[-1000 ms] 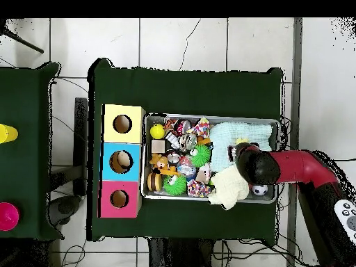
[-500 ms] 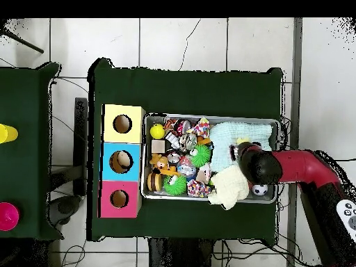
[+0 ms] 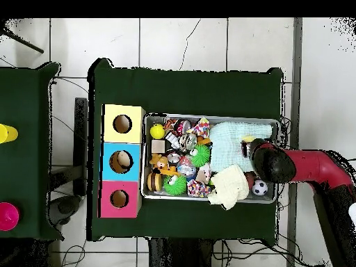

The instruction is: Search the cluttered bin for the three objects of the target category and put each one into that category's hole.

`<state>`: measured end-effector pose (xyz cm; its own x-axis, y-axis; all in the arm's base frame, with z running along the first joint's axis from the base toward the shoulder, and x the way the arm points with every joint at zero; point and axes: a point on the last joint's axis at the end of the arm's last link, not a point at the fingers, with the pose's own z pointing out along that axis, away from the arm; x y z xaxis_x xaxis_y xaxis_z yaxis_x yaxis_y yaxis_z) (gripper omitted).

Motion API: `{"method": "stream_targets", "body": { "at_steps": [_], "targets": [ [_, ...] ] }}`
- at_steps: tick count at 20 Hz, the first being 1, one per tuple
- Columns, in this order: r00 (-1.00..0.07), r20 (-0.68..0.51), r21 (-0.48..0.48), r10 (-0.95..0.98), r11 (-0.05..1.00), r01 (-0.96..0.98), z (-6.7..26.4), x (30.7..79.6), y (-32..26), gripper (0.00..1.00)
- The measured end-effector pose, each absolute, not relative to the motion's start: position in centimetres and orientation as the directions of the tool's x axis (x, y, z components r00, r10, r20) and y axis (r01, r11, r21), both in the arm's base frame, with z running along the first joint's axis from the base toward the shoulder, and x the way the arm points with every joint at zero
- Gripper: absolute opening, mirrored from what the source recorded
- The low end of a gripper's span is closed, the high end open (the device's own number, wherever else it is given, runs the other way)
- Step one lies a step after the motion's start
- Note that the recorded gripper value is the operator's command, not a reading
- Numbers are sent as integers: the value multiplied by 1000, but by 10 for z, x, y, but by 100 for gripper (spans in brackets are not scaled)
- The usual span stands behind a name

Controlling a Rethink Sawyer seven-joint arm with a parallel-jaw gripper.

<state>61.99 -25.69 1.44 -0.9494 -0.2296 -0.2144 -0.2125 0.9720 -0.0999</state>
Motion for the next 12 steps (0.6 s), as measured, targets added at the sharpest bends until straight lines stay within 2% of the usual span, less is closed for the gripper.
{"method": "stream_targets", "body": {
  "at_steps": [8, 12],
  "targets": [
    [-945, -230, -116, -234, 970, -212, 15, 634, -260, 100],
    [-943, -231, -100, -241, 970, -224, 1, 643, -244, 100]
  ]
}}
